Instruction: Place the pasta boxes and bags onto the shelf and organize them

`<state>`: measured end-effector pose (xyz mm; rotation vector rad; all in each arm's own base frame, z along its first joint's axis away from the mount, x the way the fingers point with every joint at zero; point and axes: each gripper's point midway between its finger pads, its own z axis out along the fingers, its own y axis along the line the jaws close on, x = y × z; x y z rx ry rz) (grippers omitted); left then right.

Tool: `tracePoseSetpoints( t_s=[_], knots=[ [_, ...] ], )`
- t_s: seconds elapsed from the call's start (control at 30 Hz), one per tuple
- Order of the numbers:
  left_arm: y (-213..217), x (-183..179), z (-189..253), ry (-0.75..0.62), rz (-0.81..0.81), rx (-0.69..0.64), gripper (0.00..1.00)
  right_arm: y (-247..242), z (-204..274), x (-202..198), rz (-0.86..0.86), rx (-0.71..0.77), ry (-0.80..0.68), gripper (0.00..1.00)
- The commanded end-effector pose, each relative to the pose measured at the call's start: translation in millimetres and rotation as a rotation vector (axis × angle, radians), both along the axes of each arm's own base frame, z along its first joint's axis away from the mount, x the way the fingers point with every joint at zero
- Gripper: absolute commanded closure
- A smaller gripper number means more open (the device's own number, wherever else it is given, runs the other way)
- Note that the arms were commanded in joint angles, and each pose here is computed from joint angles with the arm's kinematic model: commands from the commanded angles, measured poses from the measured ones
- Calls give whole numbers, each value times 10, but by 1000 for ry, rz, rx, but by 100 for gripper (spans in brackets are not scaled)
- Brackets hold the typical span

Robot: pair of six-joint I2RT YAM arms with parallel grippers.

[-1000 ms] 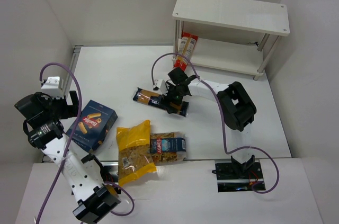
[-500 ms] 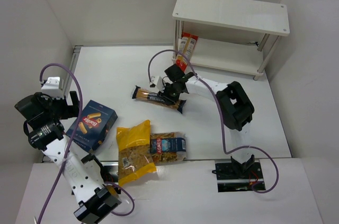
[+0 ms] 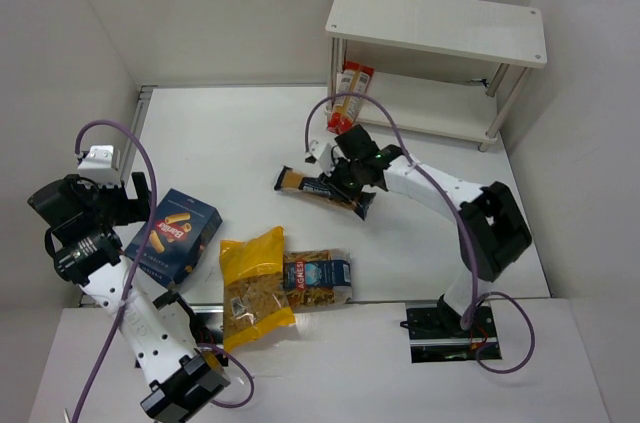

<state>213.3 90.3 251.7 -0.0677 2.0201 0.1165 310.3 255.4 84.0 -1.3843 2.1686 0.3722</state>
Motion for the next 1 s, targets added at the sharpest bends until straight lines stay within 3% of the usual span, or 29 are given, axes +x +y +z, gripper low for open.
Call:
tracePoseSetpoints(
  t_s=[0.0, 0.17, 0.47, 0.73, 0.97],
  knots=[
    [-19, 22, 70, -31, -33, 33, 1, 69, 873, 345, -129, 215, -239, 100],
    [-19, 22, 70, -31, -33, 33, 1, -207, 1256, 514, -301, 309, -353, 100],
    [-38, 2, 106, -44, -33, 46, 1, -566, 1499, 562, -444, 398, -394, 100],
    [-23, -3, 102, -41, -25, 49, 1, -718, 2045, 644, -476, 402, -487, 100],
    [-14, 7, 84, -34, -25, 43, 1, -703, 2439, 405, -411, 445, -486, 100]
  ],
)
